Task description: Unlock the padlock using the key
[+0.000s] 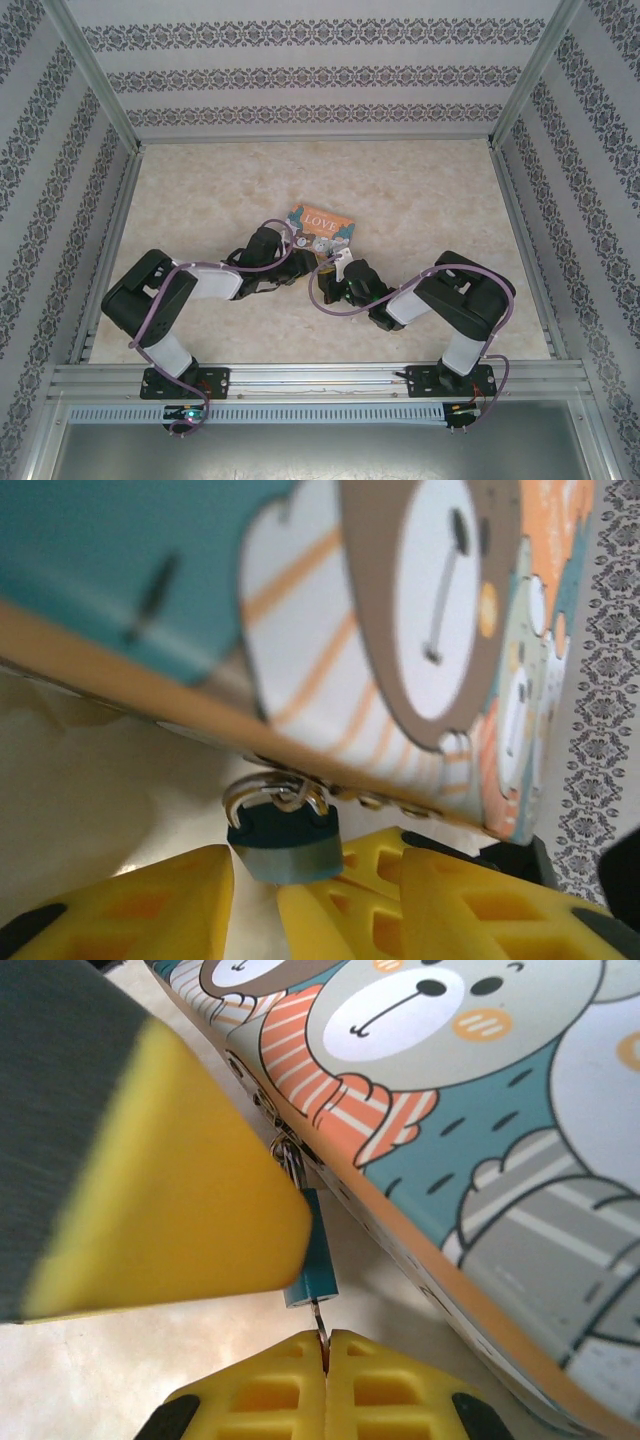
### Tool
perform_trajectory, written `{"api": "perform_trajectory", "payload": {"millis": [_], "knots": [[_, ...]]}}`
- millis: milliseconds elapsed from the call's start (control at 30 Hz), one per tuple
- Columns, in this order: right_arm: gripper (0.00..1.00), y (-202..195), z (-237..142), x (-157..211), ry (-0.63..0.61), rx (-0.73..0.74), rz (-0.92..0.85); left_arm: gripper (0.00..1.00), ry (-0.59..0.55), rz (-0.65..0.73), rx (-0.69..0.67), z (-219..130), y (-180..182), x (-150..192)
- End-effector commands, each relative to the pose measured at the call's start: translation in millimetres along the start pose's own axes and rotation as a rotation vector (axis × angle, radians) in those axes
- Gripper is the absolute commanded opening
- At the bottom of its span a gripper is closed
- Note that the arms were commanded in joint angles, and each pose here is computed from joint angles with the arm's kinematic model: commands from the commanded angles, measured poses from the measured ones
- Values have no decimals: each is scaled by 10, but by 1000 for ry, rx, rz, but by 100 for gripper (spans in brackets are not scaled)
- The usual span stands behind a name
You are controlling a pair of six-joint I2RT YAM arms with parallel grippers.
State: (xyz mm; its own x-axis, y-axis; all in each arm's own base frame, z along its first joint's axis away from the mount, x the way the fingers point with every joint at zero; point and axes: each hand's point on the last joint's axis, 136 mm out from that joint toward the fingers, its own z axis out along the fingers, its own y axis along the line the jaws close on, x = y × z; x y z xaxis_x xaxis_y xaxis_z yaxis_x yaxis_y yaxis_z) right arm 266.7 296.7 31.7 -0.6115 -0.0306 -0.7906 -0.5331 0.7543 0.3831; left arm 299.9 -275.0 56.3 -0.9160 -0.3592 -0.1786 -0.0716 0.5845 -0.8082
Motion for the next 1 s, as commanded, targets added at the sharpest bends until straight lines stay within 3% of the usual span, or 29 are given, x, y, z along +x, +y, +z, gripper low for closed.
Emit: {"api": "perform_trajectory", "payload": {"millis": [0,167,567,967], "knots": [[0,38,10,-59,-41,-6,16,53,-17,16,14,-138,-88,-48],[0,68,19,-77,-41,-16,17,59,-54,33,-1,-323,-120,-119],[0,185,-3,-177,-30,-53,91,59,-209,6,-1,-864,56,-316],[0,318,-35,-157,21,-114,324,57,-210,-57,24,-985,173,-240]]}}
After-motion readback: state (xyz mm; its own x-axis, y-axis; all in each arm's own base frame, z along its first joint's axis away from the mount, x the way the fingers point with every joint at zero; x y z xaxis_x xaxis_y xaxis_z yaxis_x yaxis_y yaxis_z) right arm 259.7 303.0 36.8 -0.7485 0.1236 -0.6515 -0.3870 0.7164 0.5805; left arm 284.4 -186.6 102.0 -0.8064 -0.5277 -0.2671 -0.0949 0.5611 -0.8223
